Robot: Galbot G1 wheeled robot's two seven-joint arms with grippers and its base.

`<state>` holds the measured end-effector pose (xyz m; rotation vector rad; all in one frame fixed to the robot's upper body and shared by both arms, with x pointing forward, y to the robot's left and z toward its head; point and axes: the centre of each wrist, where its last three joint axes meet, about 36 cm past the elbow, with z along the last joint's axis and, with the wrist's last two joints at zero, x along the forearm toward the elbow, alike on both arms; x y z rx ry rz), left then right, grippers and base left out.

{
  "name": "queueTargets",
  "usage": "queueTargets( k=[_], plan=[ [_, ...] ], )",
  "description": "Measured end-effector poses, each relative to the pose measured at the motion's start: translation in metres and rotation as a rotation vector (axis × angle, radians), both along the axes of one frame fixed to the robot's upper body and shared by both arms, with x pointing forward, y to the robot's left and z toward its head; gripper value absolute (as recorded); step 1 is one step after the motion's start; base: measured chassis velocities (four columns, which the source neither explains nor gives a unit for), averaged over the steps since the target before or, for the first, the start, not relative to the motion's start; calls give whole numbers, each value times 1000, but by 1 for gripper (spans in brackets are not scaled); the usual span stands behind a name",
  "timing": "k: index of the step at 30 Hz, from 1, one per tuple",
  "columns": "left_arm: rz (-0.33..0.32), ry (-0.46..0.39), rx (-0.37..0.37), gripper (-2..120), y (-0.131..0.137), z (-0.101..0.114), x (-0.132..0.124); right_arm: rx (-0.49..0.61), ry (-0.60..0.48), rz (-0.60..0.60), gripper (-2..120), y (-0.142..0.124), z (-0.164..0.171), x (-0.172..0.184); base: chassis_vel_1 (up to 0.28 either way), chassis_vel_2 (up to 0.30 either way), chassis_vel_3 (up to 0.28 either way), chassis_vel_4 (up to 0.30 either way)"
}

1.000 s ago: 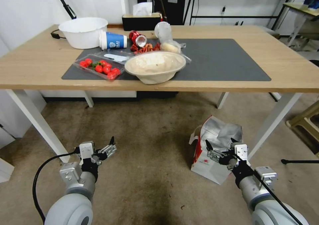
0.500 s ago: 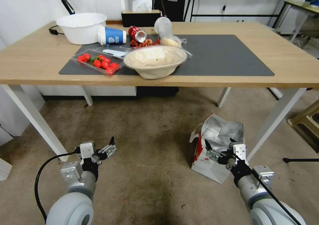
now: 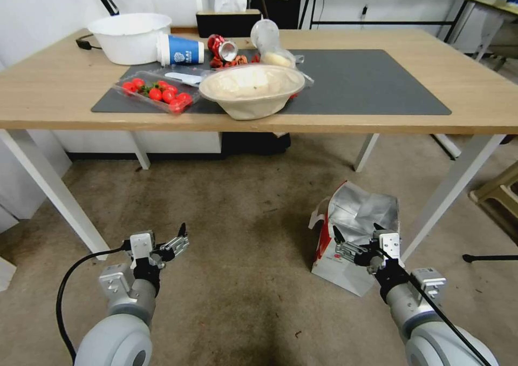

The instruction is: Pick up the food delivery bag from the floor and place it on the table.

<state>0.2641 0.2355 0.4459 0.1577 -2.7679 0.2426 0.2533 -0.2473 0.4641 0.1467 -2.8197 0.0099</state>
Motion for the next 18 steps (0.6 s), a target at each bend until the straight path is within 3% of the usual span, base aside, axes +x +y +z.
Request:
queueTargets(
  k=[18],
  plan=[
    [0, 1, 1, 100, 0, -3, 3, -2, 0, 3, 100, -1, -1, 1, 0, 0, 0, 0]
  ],
)
